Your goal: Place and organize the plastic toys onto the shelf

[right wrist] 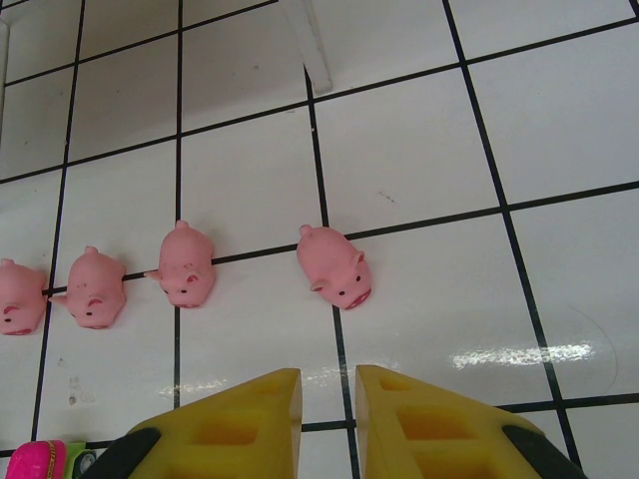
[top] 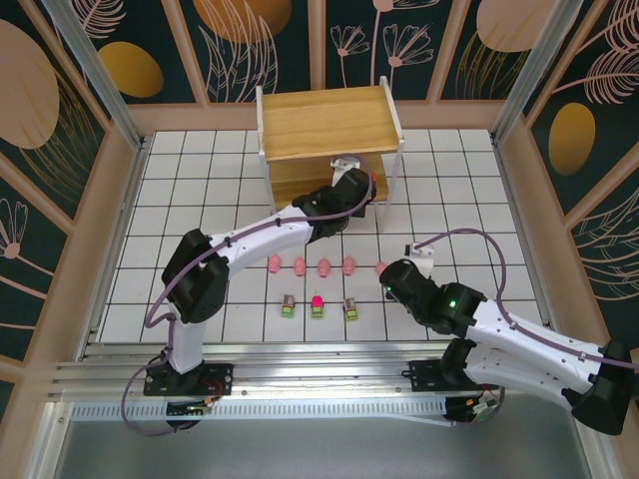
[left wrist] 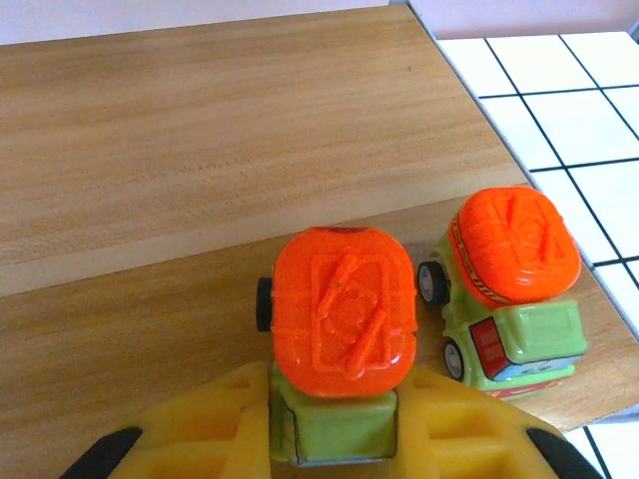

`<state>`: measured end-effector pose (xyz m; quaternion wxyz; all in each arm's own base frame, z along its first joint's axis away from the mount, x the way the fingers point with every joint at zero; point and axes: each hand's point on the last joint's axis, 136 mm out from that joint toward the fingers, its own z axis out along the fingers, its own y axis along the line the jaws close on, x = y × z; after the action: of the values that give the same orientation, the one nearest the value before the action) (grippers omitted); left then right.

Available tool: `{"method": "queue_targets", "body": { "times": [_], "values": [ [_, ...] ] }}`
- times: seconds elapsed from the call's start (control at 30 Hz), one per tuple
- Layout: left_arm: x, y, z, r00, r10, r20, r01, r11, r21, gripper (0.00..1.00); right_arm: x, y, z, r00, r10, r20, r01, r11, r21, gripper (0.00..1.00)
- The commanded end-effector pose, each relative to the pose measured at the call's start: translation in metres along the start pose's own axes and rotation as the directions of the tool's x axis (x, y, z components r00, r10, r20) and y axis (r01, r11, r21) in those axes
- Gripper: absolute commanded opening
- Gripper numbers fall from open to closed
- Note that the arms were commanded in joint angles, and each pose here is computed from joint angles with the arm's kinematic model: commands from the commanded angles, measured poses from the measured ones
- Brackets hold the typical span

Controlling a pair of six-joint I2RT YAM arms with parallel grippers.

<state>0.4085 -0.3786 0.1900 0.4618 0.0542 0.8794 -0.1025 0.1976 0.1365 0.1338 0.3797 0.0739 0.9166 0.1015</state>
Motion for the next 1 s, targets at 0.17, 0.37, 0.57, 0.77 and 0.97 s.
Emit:
{"method": "queue_targets", "body": {
  "times": [0.17,0.37,0.57,0.77,0.97],
  "values": [
    [-0.012,0.0,0.006,0.999,0.009,0.036,-0.008,1.0,-0.018,0.2,0.001,-0.012,0.0,1.0,0.01,0.008,-0.01,0.999,0.038,0.22],
    [-0.007,0.001,0.006,1.0,0.009,0.028,-0.008,1.0,-0.012,0.27,0.001,-0.012,0.0,1.0,0.009,0.007,-0.01,0.999,0.037,0.22],
    [-0.003,-0.001,0.006,1.0,0.006,0.018,-0.006,1.0,0.013,0.32,0.0,-0.012,-0.001,1.0,0.008,0.009,-0.009,0.999,0.038,0.22],
    [-0.001,0.0,0.001,1.0,-0.002,0.02,0.001,1.0,0.029,0.37,0.0,-0.01,-0.002,1.0,0.007,0.01,-0.008,0.999,0.035,0.23],
    [-0.002,0.002,-0.002,1.0,-0.006,0.027,0.005,1.0,0.024,0.41,-0.001,-0.009,-0.003,1.0,0.002,0.01,-0.002,0.999,0.034,0.23]
  ]
}}
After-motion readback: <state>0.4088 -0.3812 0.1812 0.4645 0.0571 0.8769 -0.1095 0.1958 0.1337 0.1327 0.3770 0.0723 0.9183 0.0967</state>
